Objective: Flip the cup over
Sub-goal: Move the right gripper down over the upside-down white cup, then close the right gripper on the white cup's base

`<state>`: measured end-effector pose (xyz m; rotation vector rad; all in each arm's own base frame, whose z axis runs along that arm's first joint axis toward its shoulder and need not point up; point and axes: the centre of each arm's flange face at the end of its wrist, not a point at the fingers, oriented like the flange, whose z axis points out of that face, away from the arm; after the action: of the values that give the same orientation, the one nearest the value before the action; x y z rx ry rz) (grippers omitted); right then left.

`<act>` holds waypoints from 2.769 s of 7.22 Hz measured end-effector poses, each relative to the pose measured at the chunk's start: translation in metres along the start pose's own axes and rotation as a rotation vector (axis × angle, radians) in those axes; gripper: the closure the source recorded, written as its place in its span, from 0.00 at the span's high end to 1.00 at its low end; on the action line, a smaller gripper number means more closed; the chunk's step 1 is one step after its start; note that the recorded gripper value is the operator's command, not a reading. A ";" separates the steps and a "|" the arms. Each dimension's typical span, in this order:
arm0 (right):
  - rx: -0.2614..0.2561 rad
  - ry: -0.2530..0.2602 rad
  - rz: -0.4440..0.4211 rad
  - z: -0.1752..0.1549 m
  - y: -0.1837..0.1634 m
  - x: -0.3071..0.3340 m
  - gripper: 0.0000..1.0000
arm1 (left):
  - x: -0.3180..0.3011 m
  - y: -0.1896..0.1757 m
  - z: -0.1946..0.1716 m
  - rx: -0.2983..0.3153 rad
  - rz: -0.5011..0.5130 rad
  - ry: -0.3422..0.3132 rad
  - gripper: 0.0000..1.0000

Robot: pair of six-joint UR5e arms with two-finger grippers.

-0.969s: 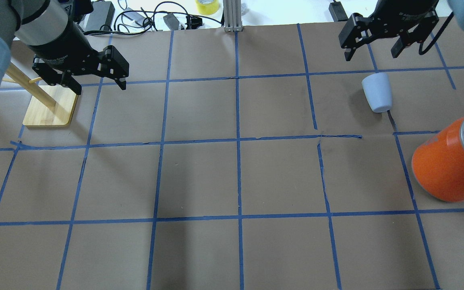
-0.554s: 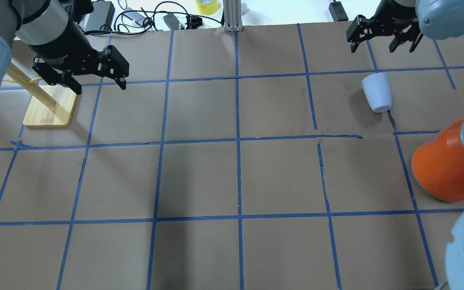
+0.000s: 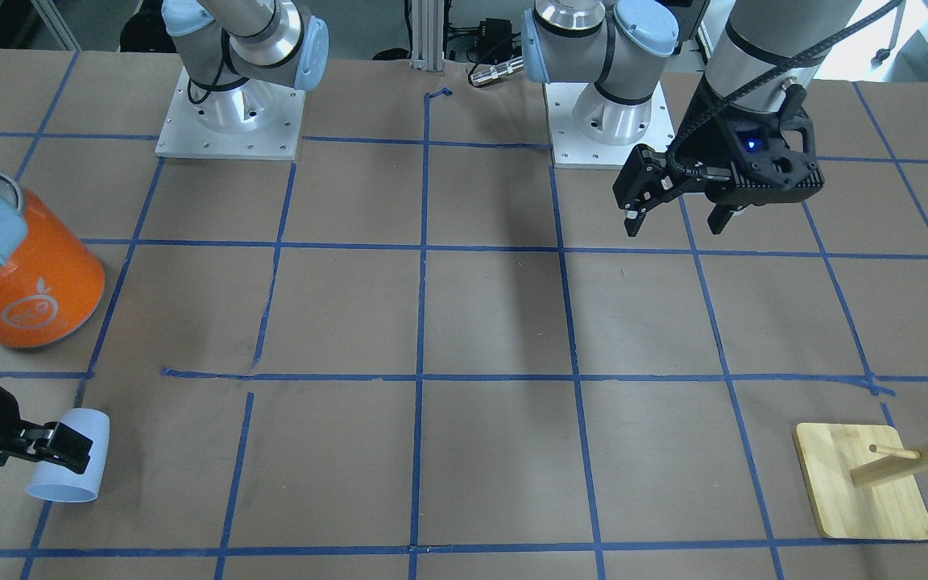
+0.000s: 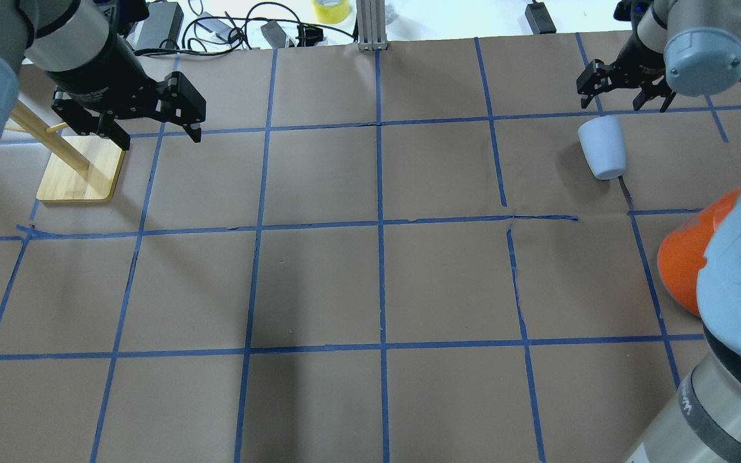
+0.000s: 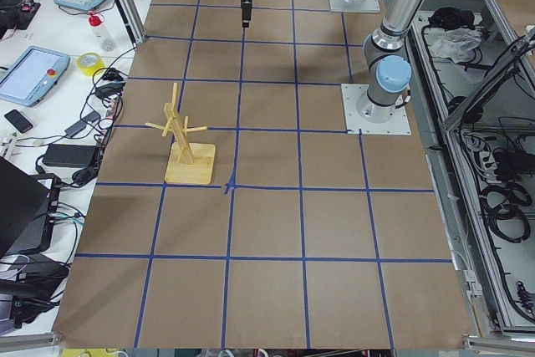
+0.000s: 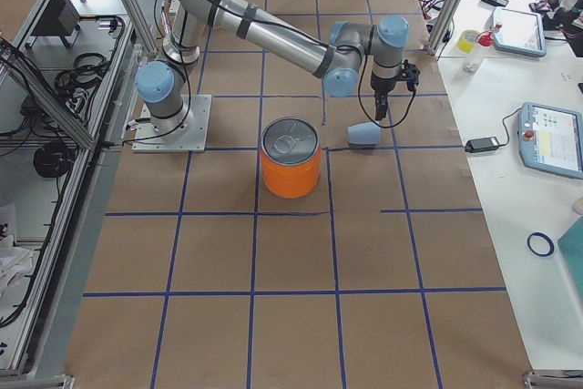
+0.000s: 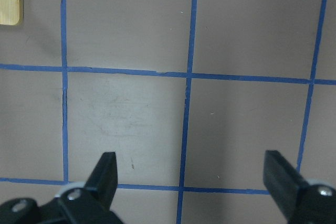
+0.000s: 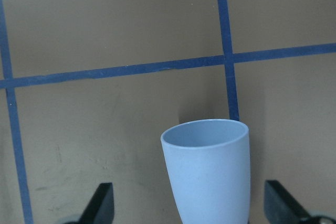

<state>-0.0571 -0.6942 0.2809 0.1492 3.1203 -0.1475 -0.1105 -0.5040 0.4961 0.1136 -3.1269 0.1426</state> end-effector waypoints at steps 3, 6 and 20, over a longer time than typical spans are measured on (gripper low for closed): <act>-0.042 -0.004 -0.037 0.038 0.003 0.005 1.00 | 0.000 -0.001 0.002 -0.004 0.000 0.001 1.00; -0.054 -0.001 -0.073 0.061 0.005 0.008 1.00 | 0.000 -0.003 0.013 -0.014 0.010 0.000 1.00; -0.072 0.019 -0.296 0.090 0.001 0.012 0.34 | -0.002 -0.004 -0.005 0.108 0.007 0.007 1.00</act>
<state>-0.0686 -0.7008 0.1913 -0.3142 3.1408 -0.0353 -0.1085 -0.5079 0.5010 0.1033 -3.1124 0.3117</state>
